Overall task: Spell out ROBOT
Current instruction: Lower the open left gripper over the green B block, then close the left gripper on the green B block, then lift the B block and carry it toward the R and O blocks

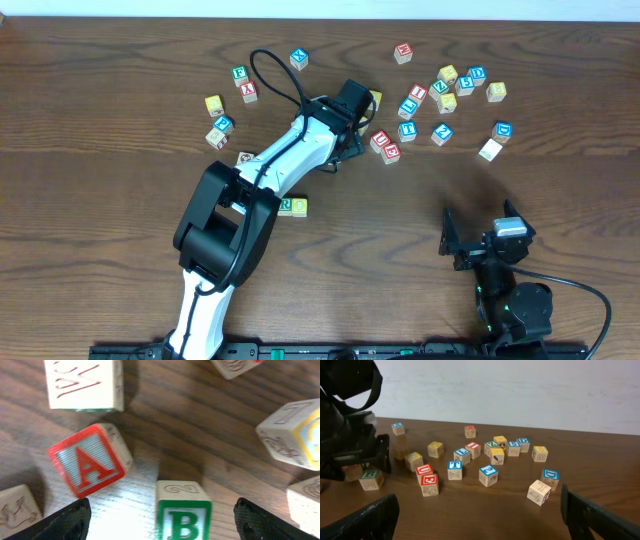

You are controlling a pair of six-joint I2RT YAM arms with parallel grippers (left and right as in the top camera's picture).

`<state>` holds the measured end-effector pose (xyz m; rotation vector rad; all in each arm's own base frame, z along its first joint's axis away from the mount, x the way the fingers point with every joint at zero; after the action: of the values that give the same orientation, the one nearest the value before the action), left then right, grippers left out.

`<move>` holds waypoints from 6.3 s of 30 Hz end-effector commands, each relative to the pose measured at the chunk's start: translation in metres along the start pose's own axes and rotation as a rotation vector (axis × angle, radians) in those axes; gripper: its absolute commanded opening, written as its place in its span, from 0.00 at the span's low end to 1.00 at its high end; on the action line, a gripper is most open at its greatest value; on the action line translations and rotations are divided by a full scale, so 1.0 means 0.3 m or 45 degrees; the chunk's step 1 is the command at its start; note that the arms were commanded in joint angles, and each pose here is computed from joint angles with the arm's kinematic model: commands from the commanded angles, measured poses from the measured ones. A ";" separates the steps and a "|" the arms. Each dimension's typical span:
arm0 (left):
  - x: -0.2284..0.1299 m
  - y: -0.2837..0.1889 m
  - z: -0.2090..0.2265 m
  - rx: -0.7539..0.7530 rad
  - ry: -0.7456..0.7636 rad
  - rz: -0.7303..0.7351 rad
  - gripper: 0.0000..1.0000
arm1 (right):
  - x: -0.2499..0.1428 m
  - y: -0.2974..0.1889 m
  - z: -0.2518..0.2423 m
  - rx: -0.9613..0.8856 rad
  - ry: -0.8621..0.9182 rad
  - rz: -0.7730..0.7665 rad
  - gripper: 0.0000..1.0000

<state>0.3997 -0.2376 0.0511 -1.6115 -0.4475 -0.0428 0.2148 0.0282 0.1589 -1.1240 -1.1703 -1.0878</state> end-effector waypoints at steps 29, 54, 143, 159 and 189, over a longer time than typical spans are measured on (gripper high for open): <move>-0.032 0.043 0.010 -0.008 0.065 0.049 0.62 | -0.001 -0.001 -0.003 -0.004 -0.013 -0.001 0.99; -0.045 0.053 0.003 -0.017 0.073 0.045 0.58 | -0.001 -0.001 -0.003 -0.004 -0.013 -0.001 0.99; -0.057 0.059 -0.005 -0.015 0.090 0.027 0.29 | -0.001 -0.001 -0.003 -0.004 -0.013 -0.001 0.99; 0.010 -0.392 0.028 -0.142 0.354 -0.127 0.29 | 0.000 -0.001 -0.003 -0.004 -0.013 -0.001 0.99; -0.451 -0.195 0.131 -0.029 0.513 0.052 0.07 | -0.001 -0.001 -0.003 -0.004 -0.013 -0.001 0.99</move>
<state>0.2514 -0.2326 0.0744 -1.5862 -0.0845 -0.3238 0.2148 0.0282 0.1589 -1.1240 -1.1703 -1.0878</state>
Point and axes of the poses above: each gripper's point midway between its finger pads, its own y axis out along the fingers, its own z axis along the line the jaws close on, x = y × z, the point moved 3 cm from there along -y, back along the fingers, and after that the axes turned 3 degrees about y, right-handed, at the moved point
